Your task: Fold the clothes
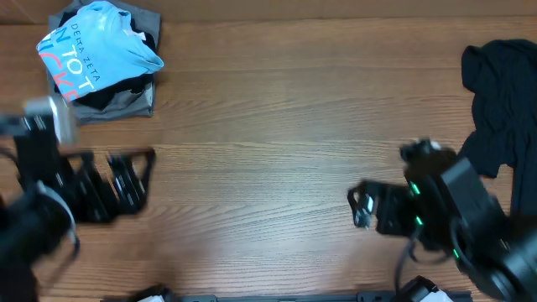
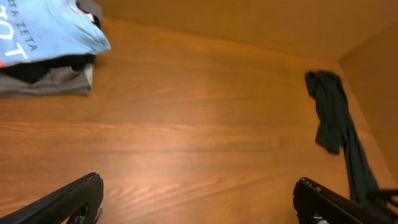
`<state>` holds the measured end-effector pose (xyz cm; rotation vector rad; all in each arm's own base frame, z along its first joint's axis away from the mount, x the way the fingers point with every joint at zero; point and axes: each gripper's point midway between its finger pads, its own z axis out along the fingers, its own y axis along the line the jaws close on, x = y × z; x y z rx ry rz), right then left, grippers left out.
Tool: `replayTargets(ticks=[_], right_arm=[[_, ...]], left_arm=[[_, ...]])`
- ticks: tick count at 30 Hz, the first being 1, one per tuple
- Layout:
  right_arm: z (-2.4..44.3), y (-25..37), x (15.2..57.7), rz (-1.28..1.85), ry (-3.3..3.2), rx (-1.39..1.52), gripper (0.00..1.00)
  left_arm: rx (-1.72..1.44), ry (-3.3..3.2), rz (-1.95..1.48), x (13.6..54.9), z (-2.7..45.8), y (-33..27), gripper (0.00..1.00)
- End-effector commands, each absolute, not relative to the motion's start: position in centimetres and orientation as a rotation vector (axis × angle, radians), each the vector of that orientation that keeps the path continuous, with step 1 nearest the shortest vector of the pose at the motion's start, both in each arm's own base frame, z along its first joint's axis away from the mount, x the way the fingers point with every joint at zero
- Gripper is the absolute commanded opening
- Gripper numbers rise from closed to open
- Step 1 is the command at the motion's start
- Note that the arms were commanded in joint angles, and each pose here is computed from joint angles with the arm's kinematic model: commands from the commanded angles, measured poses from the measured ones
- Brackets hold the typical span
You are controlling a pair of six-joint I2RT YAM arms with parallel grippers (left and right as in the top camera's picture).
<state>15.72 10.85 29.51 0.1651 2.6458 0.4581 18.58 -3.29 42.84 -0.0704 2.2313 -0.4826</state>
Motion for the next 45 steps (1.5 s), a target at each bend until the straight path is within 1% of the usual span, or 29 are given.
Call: replayTargets(ticks=[1, 4, 7, 13, 38, 42, 45], right_arm=[[28.4, 9.2, 14.2, 0.464, 2.601, 0.303, 1.00], [27.2, 7.9, 13.8, 0.474, 2.523, 0.362, 1.00], [27.2, 7.3, 14.4, 0.476, 2.444, 0.380, 1.00], [28.8, 6.8, 16.7, 0.453, 2.300, 0.426, 1.00], [29.0, 6.9, 17.1, 0.452, 2.288, 0.430, 1.00], [28.1, 6.0, 16.3, 0.344, 2.337, 0.298, 1.00], [27.9, 4.5, 15.7, 0.314, 2.332, 0.359, 1.00]], left_arm=[[0.052, 2.225, -0.478, 15.1, 40.5, -5.2, 1.00], [0.059, 2.209, -0.469, 12.5, 37.7, -6.2, 1.00], [0.069, 2.181, -0.438, 11.6, 36.4, -6.3, 1.00], [0.086, 2.143, -0.415, 11.3, 34.9, -6.5, 1.00], [0.078, 2.160, -0.425, 11.4, 34.4, -6.4, 1.00], [0.078, 2.160, -0.425, 11.4, 34.4, -6.4, 1.00], [0.078, 2.160, -0.425, 11.4, 34.4, -6.4, 1.00]])
